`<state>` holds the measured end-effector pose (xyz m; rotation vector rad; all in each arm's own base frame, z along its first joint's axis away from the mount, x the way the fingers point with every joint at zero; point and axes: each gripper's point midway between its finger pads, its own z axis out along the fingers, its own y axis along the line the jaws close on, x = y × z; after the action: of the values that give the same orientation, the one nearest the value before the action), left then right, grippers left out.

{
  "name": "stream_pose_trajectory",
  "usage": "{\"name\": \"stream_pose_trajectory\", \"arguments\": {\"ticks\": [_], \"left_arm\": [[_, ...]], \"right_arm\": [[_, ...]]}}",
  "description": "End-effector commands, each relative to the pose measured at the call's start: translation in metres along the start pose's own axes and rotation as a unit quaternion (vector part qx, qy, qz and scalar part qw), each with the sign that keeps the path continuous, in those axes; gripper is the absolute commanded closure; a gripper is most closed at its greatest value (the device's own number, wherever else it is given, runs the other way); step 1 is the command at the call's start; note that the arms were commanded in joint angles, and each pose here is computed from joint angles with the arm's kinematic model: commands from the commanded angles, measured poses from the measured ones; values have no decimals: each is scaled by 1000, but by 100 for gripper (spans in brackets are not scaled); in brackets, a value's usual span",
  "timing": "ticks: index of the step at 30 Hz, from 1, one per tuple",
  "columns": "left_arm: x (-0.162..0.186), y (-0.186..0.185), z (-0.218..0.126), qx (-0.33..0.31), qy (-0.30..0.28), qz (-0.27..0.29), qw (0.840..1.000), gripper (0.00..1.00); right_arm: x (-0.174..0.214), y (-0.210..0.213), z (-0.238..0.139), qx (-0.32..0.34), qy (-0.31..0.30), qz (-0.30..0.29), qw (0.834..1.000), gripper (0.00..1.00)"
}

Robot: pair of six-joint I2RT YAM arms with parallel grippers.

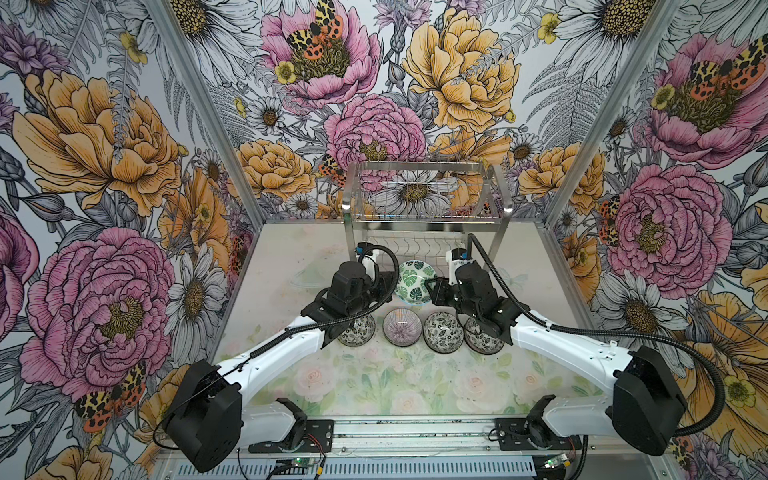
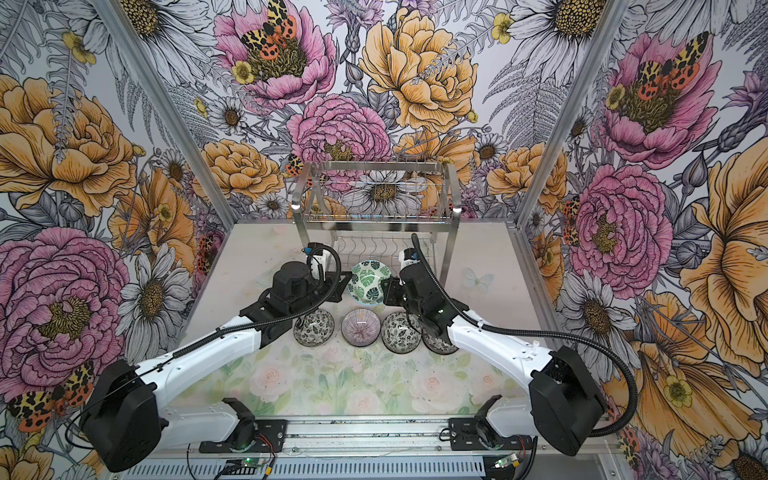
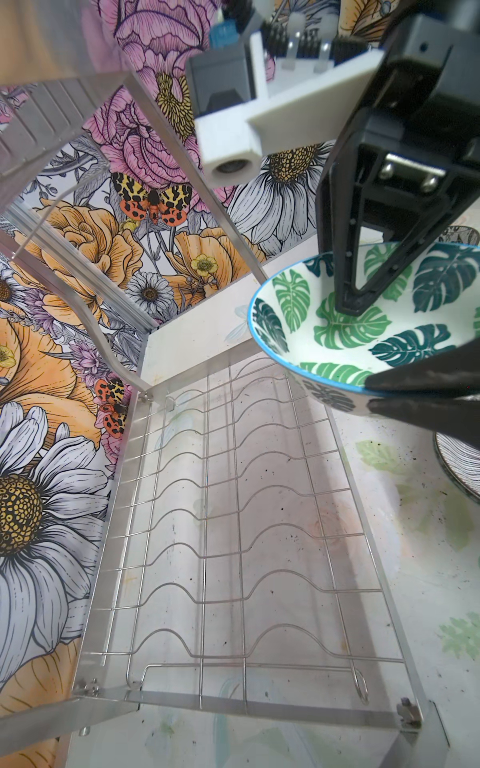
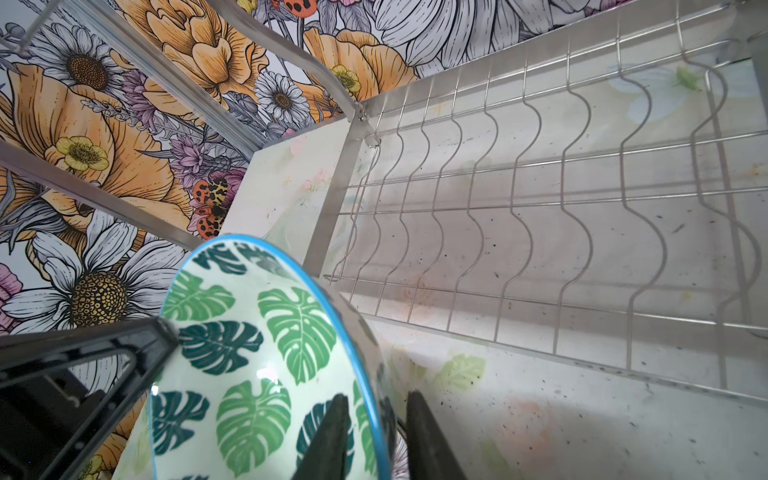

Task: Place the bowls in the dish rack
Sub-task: 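Carry the bowl into the rack with the right gripper while the left withdraws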

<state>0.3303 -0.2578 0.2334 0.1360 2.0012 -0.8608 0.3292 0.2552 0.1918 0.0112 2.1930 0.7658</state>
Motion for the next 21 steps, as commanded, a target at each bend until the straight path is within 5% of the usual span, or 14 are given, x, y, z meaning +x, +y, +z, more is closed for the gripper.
{"name": "stream_pose_trajectory", "arguments": {"ticks": [1, 5, 10, 11, 15, 16, 21], "left_arm": [[-28, -31, -7, 54, -42, -3, 998, 100], [-25, -29, -6, 54, -41, -5, 998, 100], [-20, -18, -9, 27, -30, -2, 999, 100], [-20, -11, -11, 10, -24, 3, 1000, 93], [-26, 17, -43, -72, -17, 47, 996, 17], [-29, 23, -53, -92, -21, 57, 994, 4], [-47, 48, -103, -164, -51, 83, 982, 1]], "right_arm": [[-13, 8, -1, -6, -25, -7, 1000, 83], [-18, 8, -5, -1, -34, -18, 999, 100], [-24, 0, -14, 28, -47, -44, 998, 100], [-27, -6, -18, 44, -52, -56, 996, 100], [-38, -29, -36, 120, -73, -114, 984, 100], [-41, -35, -40, 138, -78, -127, 979, 100], [-53, -52, -56, 222, -92, -213, 947, 100]]}}
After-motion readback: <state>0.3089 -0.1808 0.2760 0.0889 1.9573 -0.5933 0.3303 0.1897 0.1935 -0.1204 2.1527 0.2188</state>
